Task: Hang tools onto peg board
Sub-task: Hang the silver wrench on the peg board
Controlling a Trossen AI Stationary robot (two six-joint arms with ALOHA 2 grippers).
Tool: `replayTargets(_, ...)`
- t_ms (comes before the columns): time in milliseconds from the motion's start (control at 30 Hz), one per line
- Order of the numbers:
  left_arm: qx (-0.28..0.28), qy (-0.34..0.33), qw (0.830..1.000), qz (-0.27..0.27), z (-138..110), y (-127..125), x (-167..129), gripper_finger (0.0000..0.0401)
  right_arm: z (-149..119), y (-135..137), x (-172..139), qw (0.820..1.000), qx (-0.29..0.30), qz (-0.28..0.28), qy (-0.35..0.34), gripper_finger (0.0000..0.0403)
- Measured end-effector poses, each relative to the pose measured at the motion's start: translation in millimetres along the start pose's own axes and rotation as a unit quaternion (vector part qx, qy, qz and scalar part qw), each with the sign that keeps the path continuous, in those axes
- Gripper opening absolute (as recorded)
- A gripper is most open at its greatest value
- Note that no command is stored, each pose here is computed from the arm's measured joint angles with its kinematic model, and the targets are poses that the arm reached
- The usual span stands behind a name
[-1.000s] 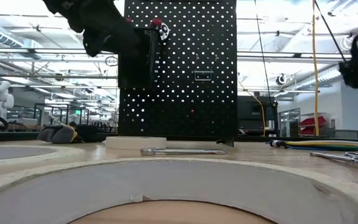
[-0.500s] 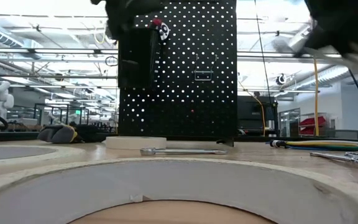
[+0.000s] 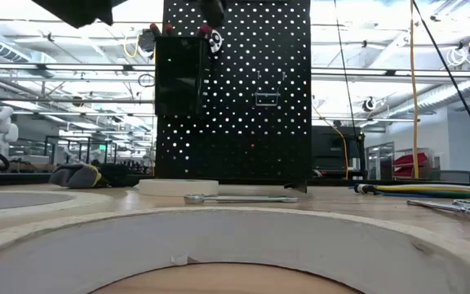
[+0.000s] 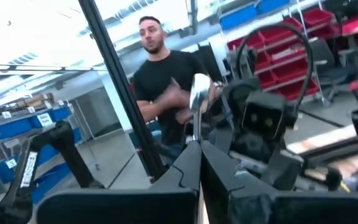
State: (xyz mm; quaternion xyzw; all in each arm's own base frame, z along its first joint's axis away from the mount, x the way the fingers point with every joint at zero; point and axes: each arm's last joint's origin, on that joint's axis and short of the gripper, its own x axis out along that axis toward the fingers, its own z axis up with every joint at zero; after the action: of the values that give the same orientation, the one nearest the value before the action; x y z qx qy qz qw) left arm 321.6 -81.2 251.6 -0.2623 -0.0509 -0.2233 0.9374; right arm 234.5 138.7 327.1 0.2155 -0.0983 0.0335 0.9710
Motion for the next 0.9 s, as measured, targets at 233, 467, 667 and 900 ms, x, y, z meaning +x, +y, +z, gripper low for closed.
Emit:
replayTargets(233,0.010,-0.035,0.999,0.030,3.4,3.2,6.2,0.0171,-8.7,-16.7,14.3,0.999,0.005,-0.035,0.005,0.0002)
replayTargets(467,0.080,-0.061,0.991,0.089,11.6,2.9,12.3,0.0171,-40.4,-40.7,36.8,0.994,0.027,-0.102,0.022,0.0001)
replayTargets(667,0.077,-0.028,0.988,0.128,7.7,8.8,14.4,0.0166,-54.9,-53.1,50.2,0.993,0.046,-0.105,0.009,0.0001)
replayTargets(900,0.078,-0.028,0.989,0.119,7.0,6.1,14.9,0.0076,-53.1,-53.5,50.5,0.994,0.035,-0.103,0.005,0.0001)
